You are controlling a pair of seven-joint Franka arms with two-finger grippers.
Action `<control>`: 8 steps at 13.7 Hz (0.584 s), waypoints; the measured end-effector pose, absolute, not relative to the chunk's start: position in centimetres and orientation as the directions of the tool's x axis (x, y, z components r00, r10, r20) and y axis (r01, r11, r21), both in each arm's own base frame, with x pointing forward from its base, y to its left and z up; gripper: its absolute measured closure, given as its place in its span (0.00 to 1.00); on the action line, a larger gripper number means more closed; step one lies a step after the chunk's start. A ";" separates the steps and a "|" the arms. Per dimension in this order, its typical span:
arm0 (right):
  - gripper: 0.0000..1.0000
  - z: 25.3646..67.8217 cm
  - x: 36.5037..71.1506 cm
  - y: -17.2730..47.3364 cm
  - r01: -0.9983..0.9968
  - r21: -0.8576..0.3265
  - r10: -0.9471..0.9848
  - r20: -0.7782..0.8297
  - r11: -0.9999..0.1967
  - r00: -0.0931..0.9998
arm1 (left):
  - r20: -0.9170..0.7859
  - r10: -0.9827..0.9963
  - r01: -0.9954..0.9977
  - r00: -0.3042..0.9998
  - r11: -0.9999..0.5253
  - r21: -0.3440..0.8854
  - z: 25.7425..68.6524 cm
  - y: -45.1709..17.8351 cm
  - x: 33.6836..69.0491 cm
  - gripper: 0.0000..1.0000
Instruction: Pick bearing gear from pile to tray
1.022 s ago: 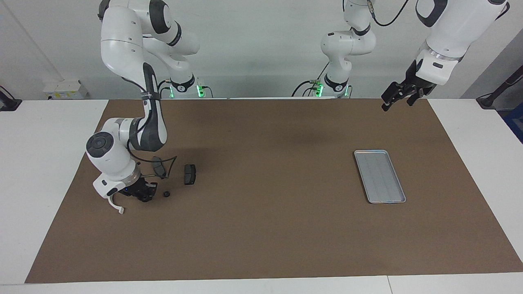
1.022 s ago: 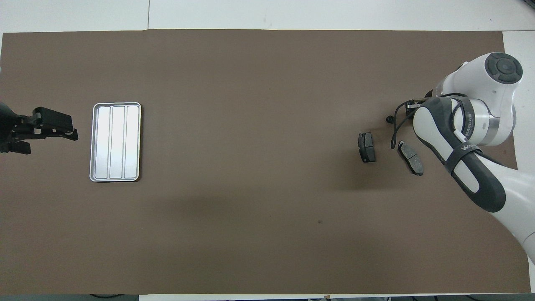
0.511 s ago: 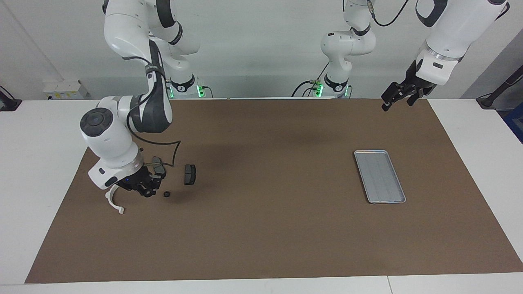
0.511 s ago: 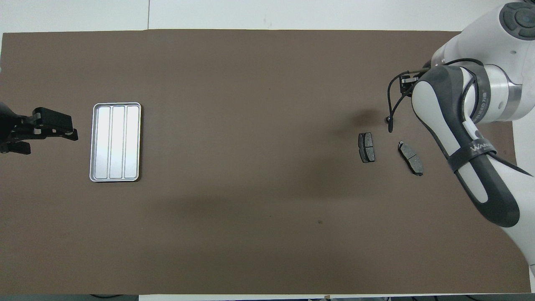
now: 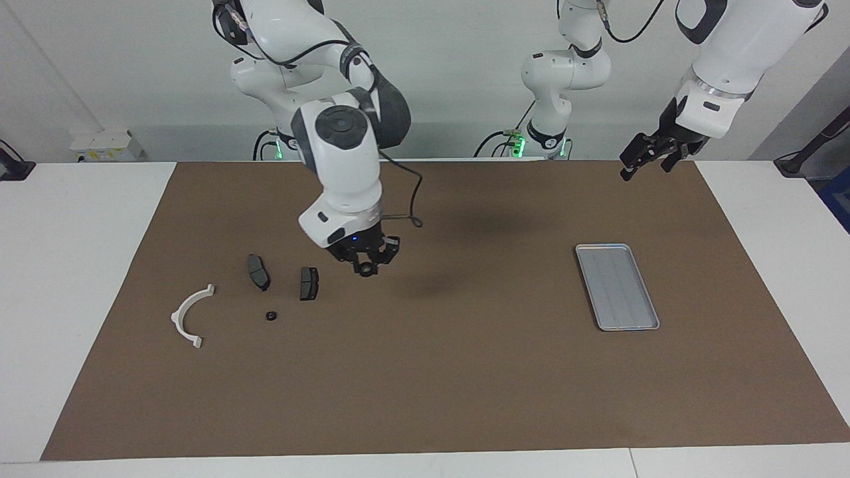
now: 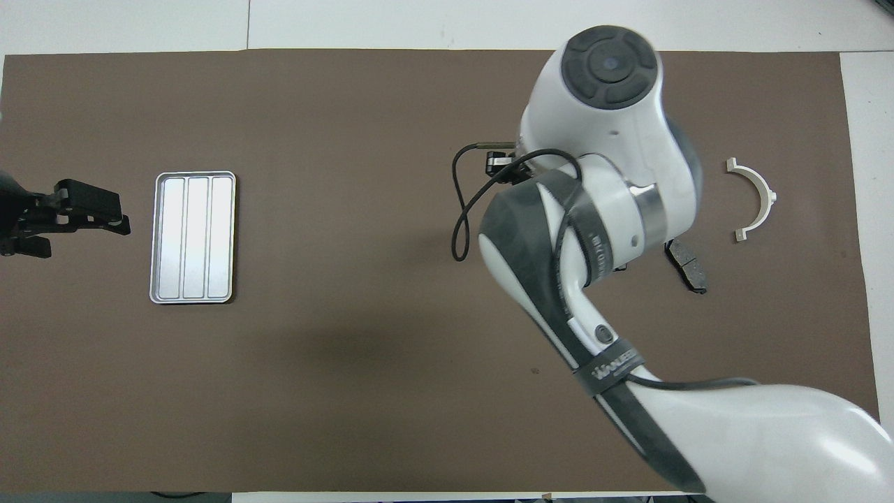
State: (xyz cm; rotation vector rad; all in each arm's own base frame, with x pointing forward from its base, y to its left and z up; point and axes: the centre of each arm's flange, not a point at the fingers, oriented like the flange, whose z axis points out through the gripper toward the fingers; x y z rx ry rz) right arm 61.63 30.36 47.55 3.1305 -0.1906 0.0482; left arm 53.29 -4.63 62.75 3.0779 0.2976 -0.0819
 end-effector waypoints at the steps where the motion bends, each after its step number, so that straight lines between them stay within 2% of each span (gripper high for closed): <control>1: 0.65 47.4 60.4 32.9 -0.129 0.000 -0.129 0.033 -0.992 0.991 | -0.057 0.190 0.193 0.980 -0.980 0.043 62.7 -4.6 53.3 0.00; 4: 0.65 45.8 57.8 38.2 -0.129 -0.025 -0.130 0.044 -0.991 0.991 | -0.057 0.190 0.193 0.980 -0.980 0.043 62.7 -4.6 53.3 0.00; 8: 0.65 41.0 57.2 39.3 -0.127 -0.051 -0.129 0.038 -0.991 0.991 | -0.057 0.190 0.193 0.980 -0.980 0.043 62.7 -4.6 53.3 0.00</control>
